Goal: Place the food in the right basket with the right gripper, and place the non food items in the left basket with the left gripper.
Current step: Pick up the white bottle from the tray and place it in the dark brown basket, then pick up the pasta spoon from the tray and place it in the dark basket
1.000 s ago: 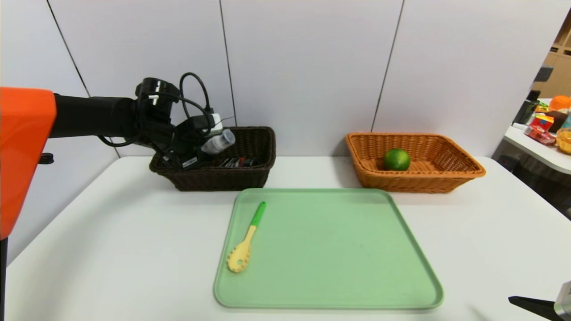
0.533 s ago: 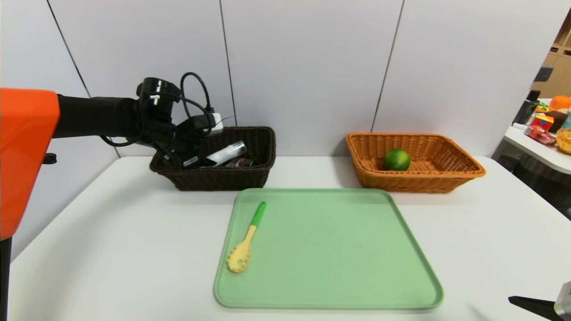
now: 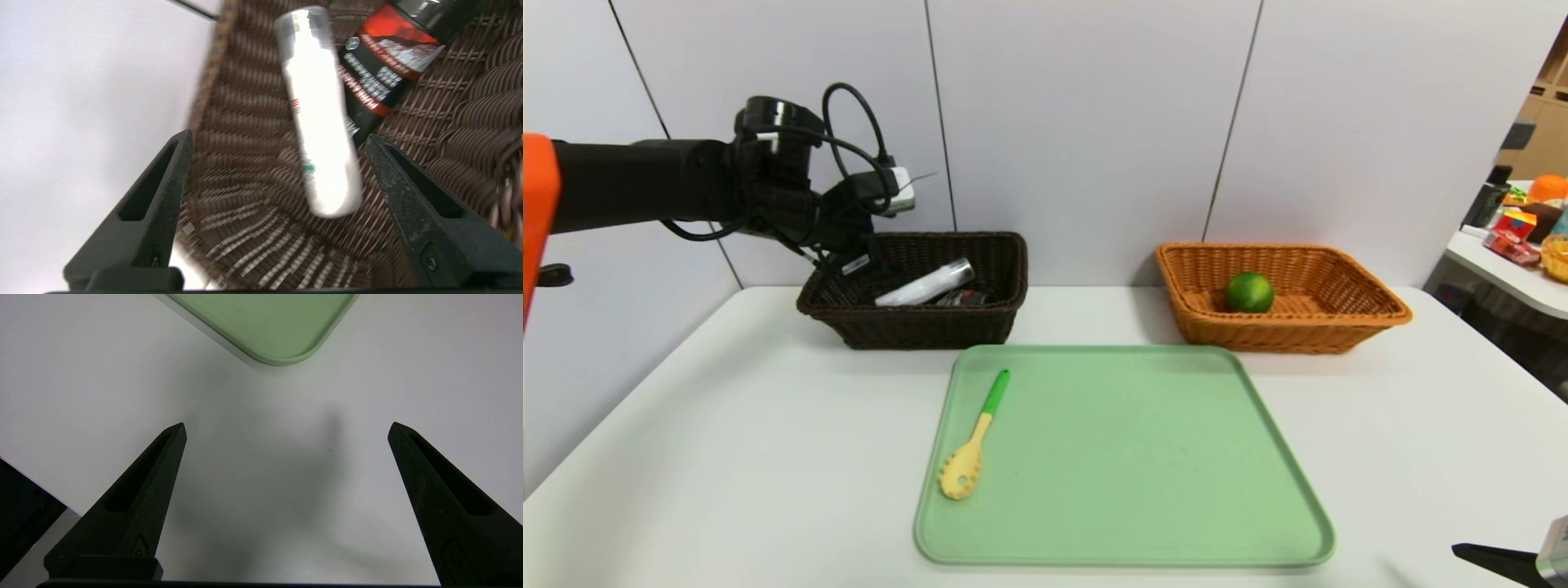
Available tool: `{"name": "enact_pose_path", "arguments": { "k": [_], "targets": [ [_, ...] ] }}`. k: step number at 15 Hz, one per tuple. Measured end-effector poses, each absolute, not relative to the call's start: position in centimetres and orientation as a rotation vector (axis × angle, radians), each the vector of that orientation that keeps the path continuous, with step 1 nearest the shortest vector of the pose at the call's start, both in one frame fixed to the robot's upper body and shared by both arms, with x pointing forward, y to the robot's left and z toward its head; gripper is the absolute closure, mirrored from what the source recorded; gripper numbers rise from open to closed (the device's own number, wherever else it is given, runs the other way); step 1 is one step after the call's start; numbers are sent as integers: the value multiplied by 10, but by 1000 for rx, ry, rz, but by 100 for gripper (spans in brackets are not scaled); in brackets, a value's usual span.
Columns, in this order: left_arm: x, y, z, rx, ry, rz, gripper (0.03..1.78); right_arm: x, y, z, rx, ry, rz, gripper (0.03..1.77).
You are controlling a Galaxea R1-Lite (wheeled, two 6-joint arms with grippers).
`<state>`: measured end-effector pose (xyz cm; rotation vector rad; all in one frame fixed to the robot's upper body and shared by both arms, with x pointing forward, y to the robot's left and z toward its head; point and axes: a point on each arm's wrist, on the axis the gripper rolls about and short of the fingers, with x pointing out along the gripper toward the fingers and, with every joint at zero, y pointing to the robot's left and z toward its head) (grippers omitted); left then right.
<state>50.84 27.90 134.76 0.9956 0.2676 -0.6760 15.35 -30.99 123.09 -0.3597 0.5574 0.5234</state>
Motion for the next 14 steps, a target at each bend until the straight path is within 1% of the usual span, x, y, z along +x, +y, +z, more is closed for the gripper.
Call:
{"name": "enact_pose_path", "arguments": {
  "k": [3,5,7,9,12,14],
  "targets": [
    [478,284,1377,939,264,-671,23,154,-310,1231,-361,556,524,10],
    [452,285,1399,871,263,-654,20,154,-309,1232,-363,554,529,10],
    [422,279,1414,766,268,-652,18,154,-309,1232,-364,551,532,10],
    [394,269,1418,656,304,-671,17,154,-309,1233,-365,548,533,10],
    [353,250,1415,525,378,-708,15,154,-309,1234,-366,545,533,10],
    [335,238,1415,426,423,-689,14,154,-309,1234,-367,543,533,10]
  ]
}}
